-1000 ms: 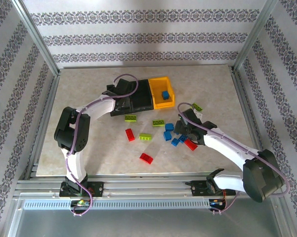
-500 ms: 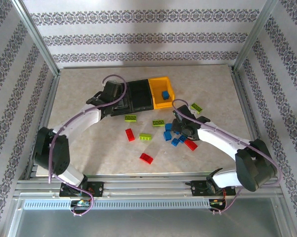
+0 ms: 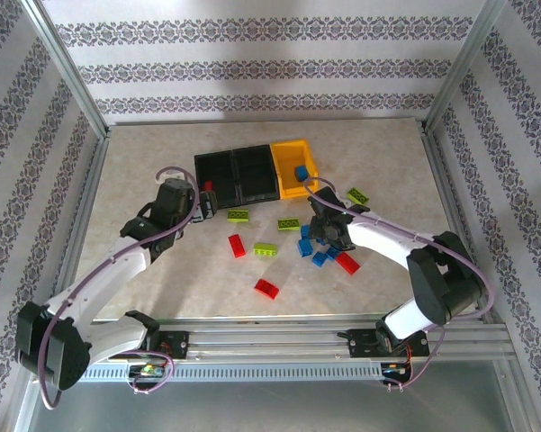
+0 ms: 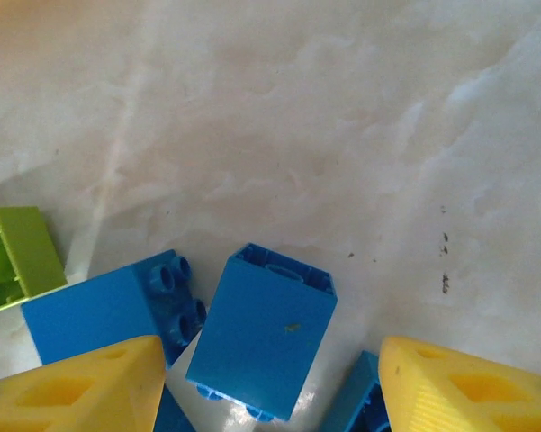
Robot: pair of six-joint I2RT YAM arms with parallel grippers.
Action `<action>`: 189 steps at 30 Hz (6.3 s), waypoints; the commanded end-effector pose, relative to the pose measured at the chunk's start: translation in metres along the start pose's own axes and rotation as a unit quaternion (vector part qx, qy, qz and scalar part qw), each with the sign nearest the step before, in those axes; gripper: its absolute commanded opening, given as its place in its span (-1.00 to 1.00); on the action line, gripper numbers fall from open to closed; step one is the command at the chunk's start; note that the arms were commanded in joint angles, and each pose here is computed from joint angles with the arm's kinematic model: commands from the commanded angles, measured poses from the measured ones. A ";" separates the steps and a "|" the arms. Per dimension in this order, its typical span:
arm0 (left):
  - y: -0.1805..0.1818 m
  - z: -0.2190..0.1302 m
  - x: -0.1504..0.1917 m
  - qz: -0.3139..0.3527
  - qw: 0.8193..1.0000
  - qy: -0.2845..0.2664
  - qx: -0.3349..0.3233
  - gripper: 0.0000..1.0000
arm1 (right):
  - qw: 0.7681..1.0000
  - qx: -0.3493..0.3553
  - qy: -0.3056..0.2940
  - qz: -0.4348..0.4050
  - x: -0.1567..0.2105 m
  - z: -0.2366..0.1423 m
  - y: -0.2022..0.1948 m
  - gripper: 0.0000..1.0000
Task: Sort the legos into containers by color
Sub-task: Pick up the lego from the center of the table, then place the lego in the container, then pick up the lego from the center of the table.
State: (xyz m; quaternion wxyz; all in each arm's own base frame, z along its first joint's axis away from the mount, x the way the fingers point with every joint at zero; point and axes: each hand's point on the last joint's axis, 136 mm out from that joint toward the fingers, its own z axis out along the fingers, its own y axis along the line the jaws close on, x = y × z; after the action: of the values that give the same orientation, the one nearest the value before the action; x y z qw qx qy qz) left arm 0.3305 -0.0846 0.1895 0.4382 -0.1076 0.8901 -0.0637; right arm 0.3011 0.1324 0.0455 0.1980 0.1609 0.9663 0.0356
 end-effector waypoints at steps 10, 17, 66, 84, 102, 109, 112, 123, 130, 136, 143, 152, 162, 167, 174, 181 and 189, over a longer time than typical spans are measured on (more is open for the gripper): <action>0.023 -0.010 0.009 -0.005 0.999 -0.001 -0.033 0.99 | 1.000 0.000 0.011 0.005 -0.003 0.009 0.001 0.13; 0.022 -0.010 0.008 -0.009 0.999 -0.002 -0.031 0.99 | 1.000 0.001 0.008 0.012 0.003 0.003 -0.011 0.02; 0.026 -0.006 0.016 -0.015 0.999 0.007 -0.039 0.99 | 0.999 0.012 0.030 -0.043 0.002 0.025 -0.003 0.04; 0.022 -0.007 0.010 -0.014 0.999 0.000 -0.031 0.99 | 0.998 -0.008 0.032 -0.047 -0.013 0.024 0.007 -0.37; 0.014 -0.006 0.010 -0.014 1.000 -0.001 -0.007 0.99 | 0.987 -0.073 -0.101 -0.105 -0.123 -0.030 0.085 -0.38; 0.014 -0.010 0.011 -0.020 1.000 -0.001 0.000 0.99 | 0.982 -0.077 -0.117 -0.127 -0.153 -0.014 0.117 -0.39; 0.014 -0.011 0.011 -0.022 1.000 -0.001 0.002 0.99 | 0.981 -0.076 -0.118 -0.135 -0.159 -0.002 0.126 -0.39; 0.016 -0.014 0.012 -0.018 1.000 0.001 0.000 0.99 | 0.982 -0.061 -0.104 -0.146 -0.165 0.038 0.134 -0.34; 0.017 -0.014 0.016 -0.017 1.000 0.007 -0.001 0.99 | 0.984 -0.068 -0.090 -0.141 -0.161 0.049 0.136 -0.21; 0.018 -0.014 0.018 -0.016 1.000 0.011 -0.004 0.99 | 0.983 -0.071 -0.091 -0.141 -0.162 0.046 0.136 -0.05; 0.015 -0.013 0.021 -0.015 1.000 0.019 0.006 0.99 | 0.981 -0.080 -0.104 -0.139 -0.169 0.026 0.138 0.03; -0.002 0.000 0.050 -0.002 0.998 0.061 0.021 0.99 | 0.977 -0.108 -0.129 -0.129 -0.166 -0.014 0.134 0.13; -0.036 0.016 0.090 0.027 0.994 0.104 0.034 0.99 | 0.980 -0.096 -0.135 -0.110 -0.135 -0.041 0.102 0.36; -0.044 0.024 0.107 0.050 0.991 0.120 0.020 0.99 | 0.984 -0.088 -0.127 -0.088 -0.113 -0.047 0.080 0.69; -0.050 0.037 0.123 0.073 0.987 0.144 -0.004 0.99 | 0.989 -0.064 -0.118 -0.067 -0.082 -0.055 0.048 0.97; -0.063 0.051 0.128 0.092 0.983 0.162 -0.007 0.99 | 0.992 -0.050 -0.112 -0.032 -0.057 -0.060 0.016 0.97; -0.063 0.068 0.142 0.121 0.973 0.192 -0.030 0.91 | 0.991 -0.050 -0.122 -0.015 -0.048 -0.080 -0.002 0.97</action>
State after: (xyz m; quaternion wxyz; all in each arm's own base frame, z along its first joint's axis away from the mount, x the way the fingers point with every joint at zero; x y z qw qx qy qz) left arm 0.3080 -0.1785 0.0528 0.2635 -0.0142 0.9644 -0.0168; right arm 0.3216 0.1234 0.1362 0.3236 0.1256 0.9350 0.0727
